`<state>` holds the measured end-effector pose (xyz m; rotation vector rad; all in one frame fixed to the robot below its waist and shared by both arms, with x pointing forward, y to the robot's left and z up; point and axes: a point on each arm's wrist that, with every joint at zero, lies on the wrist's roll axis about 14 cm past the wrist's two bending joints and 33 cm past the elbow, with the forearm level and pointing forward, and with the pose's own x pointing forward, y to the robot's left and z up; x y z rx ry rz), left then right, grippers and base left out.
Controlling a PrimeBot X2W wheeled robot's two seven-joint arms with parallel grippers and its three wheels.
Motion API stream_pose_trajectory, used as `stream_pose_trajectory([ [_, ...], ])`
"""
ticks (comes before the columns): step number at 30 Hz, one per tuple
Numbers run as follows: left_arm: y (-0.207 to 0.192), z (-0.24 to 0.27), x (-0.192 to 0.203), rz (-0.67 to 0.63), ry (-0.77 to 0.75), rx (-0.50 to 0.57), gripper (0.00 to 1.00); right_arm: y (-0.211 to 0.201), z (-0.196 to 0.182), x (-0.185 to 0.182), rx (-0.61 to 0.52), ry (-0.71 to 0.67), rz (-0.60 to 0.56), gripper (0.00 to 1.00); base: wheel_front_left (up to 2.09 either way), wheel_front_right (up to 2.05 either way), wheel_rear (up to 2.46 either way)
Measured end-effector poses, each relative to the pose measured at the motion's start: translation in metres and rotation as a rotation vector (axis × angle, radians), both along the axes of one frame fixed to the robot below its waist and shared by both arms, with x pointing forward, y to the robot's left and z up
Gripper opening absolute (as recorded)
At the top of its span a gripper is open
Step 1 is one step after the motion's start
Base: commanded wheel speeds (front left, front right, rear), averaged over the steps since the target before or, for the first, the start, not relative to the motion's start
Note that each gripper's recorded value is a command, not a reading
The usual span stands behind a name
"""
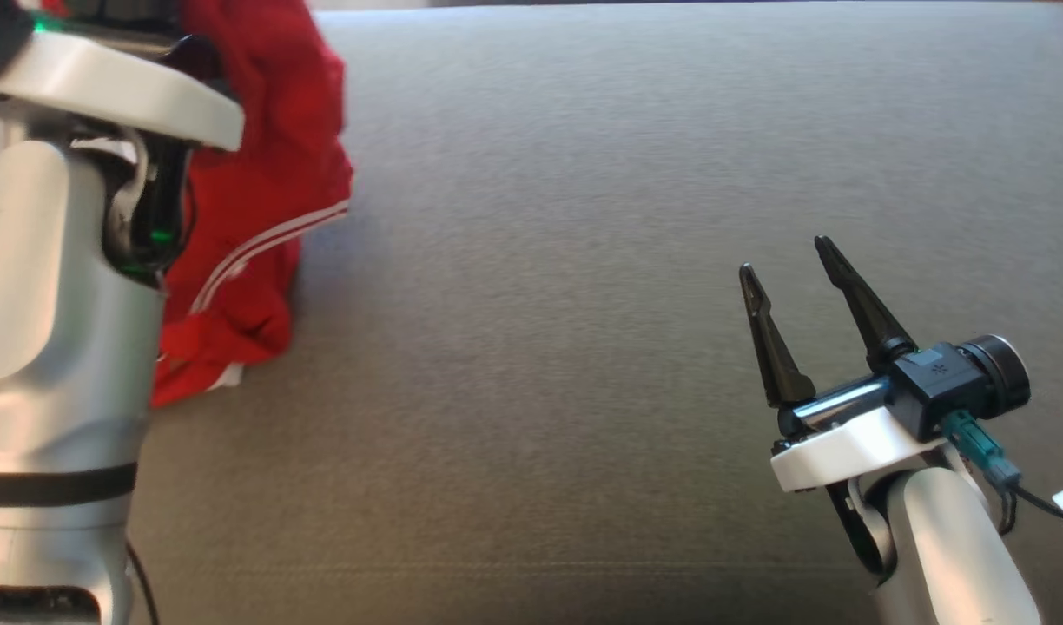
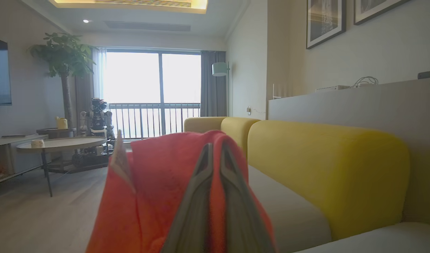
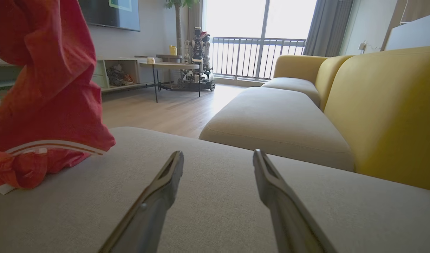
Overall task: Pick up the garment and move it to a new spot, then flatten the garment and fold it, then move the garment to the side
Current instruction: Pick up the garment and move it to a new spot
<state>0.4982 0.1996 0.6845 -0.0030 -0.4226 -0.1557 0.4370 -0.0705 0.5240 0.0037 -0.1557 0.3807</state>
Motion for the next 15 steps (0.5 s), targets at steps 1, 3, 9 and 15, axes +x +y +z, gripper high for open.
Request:
stream_pose_trajectory([
  [1,-0.011,0.005,0.001,-0.029,-0.011,-0.005,0.0,-0.004,0.002,-0.002,0.001,-0.004,-0.011,1.0,0.0,0.0,0.0],
  [3,-0.031,0.016,0.002,-0.074,-0.034,-0.008,0.0,-0.014,0.004,-0.006,0.0,-0.009,-0.036,1.0,0.0,0.0,0.0],
  [9,-0.101,0.031,0.01,-0.239,-0.054,-0.006,0.0,-0.053,0.014,-0.018,0.013,-0.027,-0.142,1.0,0.0,0.0,0.0],
  [15,-0.181,0.025,0.02,-0.41,-0.038,-0.009,0.0,-0.095,0.025,-0.034,0.027,-0.048,-0.259,1.0,0.0,0.0,0.0],
])
